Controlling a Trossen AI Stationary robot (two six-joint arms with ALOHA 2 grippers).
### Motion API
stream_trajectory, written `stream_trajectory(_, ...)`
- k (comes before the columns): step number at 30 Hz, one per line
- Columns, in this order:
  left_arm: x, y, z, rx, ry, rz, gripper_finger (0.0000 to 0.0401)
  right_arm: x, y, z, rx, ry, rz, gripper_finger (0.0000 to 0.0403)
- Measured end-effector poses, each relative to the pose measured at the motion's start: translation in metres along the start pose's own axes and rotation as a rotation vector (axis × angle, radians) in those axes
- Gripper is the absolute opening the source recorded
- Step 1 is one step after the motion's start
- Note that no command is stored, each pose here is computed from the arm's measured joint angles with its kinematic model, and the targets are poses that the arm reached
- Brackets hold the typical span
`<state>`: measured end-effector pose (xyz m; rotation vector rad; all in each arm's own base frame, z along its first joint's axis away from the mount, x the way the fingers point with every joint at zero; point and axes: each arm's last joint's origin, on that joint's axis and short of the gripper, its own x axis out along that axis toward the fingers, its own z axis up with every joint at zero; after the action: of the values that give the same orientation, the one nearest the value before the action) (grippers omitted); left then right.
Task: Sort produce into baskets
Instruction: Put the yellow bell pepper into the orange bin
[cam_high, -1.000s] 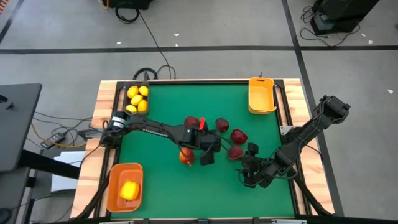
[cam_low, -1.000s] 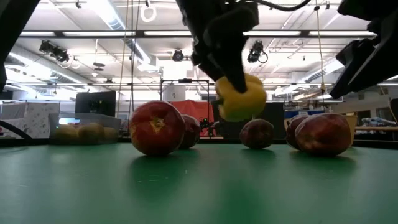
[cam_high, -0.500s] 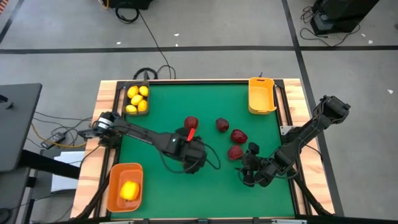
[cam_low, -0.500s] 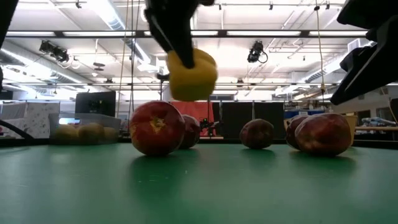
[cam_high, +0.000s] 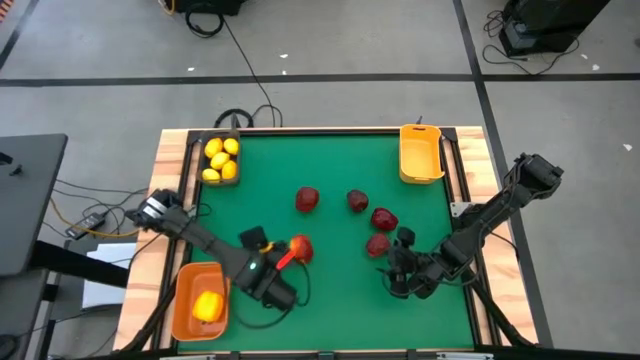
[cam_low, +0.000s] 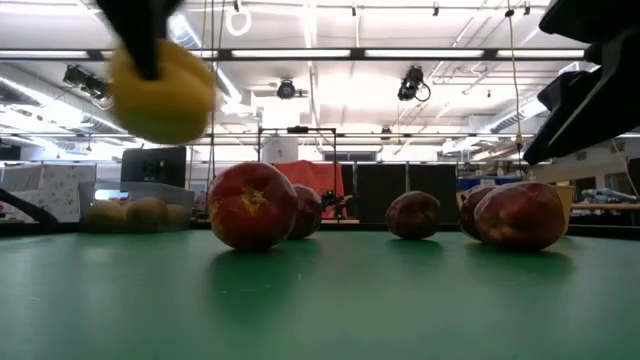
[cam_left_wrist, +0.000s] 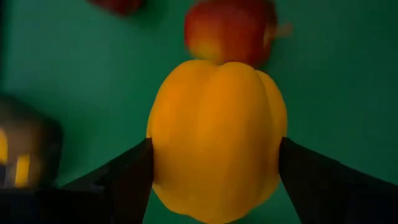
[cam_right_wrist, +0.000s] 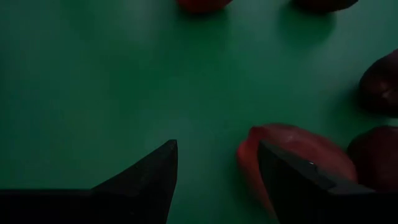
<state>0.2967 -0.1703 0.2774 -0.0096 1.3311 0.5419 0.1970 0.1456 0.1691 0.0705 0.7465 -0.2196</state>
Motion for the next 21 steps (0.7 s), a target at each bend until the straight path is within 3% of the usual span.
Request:
stream_trajectory(4, -0.01, -0.007, -0.025, -0.02, 0.089, 0.014, 0.0314, 0.004, -0.004, 0.004, -0.003, 0.0, -0.019, 0.0231)
stream_trajectory(10, -0.02, -0.022, -0.049, 0.011, 0.158, -0.048, 0.0314, 0.009, -0.011, 0.008, 0.024, 0.002, -0.042, 0.0231)
stream_trajectory(16, -0.033, -0.03, -0.073, 0.164, 0.246, -0.138, 0.0314, 0.012, -0.015, 0.012, 0.014, -0.005, -0.068, 0.0231)
stream_trajectory(21, -0.051, -0.02, -0.083, 0.1, 0.242, -0.192, 0.0314, 0.015, -0.019, 0.015, 0.032, -0.012, -0.086, 0.0231)
